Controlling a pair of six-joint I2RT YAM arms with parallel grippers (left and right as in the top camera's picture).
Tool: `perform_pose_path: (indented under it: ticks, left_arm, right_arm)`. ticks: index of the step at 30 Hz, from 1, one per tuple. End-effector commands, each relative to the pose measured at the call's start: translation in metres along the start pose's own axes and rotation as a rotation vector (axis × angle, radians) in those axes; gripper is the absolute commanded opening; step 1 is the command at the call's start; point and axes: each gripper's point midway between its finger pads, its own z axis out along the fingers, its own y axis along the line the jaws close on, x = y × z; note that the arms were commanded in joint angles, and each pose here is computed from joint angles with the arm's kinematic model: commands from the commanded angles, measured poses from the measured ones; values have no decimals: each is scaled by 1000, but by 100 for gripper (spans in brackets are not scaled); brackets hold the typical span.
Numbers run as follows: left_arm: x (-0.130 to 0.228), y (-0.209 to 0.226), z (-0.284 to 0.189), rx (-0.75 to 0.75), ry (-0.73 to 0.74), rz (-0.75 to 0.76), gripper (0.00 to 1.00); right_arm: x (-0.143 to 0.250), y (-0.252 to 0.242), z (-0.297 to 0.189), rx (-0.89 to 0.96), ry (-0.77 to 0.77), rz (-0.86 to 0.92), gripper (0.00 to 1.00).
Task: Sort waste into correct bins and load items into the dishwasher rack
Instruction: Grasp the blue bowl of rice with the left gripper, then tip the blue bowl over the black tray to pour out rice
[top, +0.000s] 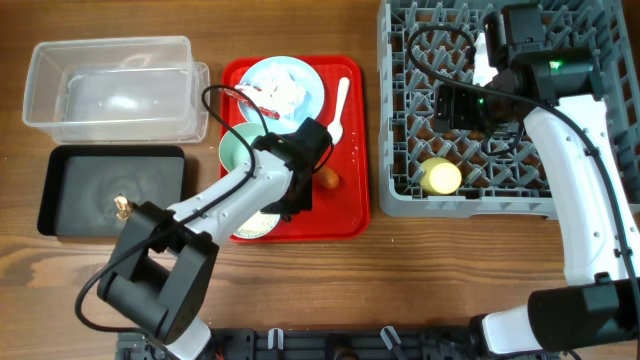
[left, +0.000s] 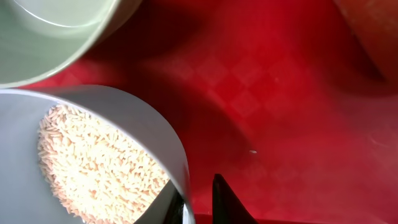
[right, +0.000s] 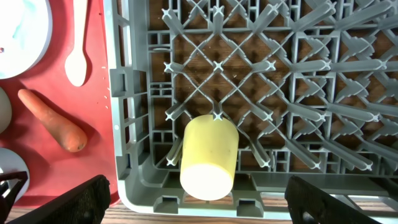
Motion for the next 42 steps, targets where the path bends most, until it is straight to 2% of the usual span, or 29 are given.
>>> perform_pose_path:
  ticks: [1, 3, 8, 11, 12, 14, 17, 21, 26, 28, 30, 34, 38, 42]
  left_arm:
    - [2, -2, 6, 4, 17, -2, 15]
    - [1, -2, 6, 7, 11, -3, 4]
    - [4, -10, 2, 51, 32, -1, 4]
    - [1, -34, -32, 190, 64, 1, 4]
    - [-3, -48, -54, 279, 58, 30, 4]
    - [-13, -48, -89, 357, 37, 30, 4]
    - [-22, -16, -128, 422, 12, -18, 4]
    - [-38, 60, -140, 433, -30, -166, 4]
    - [-64, 170, -142, 608, -145, -374, 4]
    - [-68, 215, -151, 768, -260, -442, 4]
    - [-70, 245, -149, 862, -333, -484, 4]
    - [-76, 275, -132, 1061, -397, -562, 4]
    - [-79, 281, -107, 1135, -359, -600, 4]
    - [-86, 281, -120, 1230, -402, -619, 4]
  right_arm:
    - [1, 2, 0, -5, 3, -18, 93]
    - [1, 2, 0, -5, 4, -17, 93]
    - [0, 2, 0, -6, 1, -26, 93]
    - [-1, 2, 0, -7, -5, -37, 93]
    - [-1, 2, 0, -6, -4, -44, 93]
    - [-1, 2, 0, -6, -3, -44, 93]
    - [-1, 2, 0, -6, -2, -43, 93]
    - [-1, 2, 0, -7, -4, -44, 93]
    - [1, 2, 0, -6, 3, -43, 93]
    - [0, 2, 0, -6, -1, -43, 93]
    - [0, 2, 0, -6, 0, -42, 93]
    - [1, 2, 0, -6, 4, -42, 93]
    - [3, 2, 0, -5, 11, -42, 93]
    - [5, 1, 0, -4, 18, -42, 93]
